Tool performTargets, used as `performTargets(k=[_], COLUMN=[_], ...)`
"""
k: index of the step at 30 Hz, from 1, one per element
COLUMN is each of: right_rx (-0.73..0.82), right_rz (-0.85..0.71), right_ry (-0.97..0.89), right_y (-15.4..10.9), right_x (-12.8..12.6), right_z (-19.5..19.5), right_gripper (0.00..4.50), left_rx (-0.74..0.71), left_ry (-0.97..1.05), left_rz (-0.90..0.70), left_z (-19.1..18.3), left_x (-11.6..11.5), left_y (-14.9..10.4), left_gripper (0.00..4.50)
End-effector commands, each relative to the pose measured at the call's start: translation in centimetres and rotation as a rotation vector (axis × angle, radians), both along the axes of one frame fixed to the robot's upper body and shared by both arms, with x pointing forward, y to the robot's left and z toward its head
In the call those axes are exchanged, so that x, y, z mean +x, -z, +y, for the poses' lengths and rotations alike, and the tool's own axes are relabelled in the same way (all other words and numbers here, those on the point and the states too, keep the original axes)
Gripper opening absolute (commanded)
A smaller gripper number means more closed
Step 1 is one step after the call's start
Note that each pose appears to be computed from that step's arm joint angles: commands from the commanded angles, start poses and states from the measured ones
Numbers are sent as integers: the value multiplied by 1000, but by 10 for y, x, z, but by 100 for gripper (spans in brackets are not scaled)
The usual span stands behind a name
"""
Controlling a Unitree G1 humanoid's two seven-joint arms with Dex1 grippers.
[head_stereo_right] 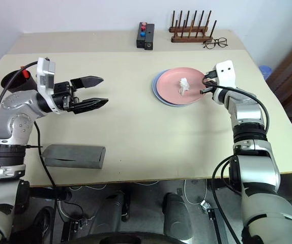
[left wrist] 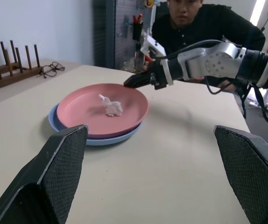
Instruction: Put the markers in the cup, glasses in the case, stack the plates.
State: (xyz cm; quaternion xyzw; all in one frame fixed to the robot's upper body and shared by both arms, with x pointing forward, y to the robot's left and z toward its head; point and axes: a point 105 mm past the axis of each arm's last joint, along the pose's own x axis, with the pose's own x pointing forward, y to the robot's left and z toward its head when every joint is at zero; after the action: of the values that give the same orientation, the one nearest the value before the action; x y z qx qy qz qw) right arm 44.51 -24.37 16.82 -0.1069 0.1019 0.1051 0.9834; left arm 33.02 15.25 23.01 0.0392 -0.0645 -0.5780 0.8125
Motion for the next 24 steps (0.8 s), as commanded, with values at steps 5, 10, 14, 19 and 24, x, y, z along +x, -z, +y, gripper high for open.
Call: performTargets(k=[5, 10, 14, 19, 24], right_rx=[-9, -11, -11, -12, 159], right_rz=[-56, -78, -85, -90, -299], right_ry=[-43, -18, 36, 12, -233], right_y=[-16, -22, -24, -22, -79], right_x=[2, 3, 2, 2, -17], right_z=[12, 4, -12, -3, 28], right_gripper=[6, 6, 6, 6, 6], left_rx=[-4, -7, -7, -7, 3], left_ry=[-5, -9, -12, -14, -27], left_rz=[-63, -63, -63, -62, -65], left_z=[3, 4, 5, 6, 14], left_x=[-5, -6, -6, -6, -5], left_y=[-17, -17, -17, -16, -19], left_gripper=[450, 450, 450, 450, 450])
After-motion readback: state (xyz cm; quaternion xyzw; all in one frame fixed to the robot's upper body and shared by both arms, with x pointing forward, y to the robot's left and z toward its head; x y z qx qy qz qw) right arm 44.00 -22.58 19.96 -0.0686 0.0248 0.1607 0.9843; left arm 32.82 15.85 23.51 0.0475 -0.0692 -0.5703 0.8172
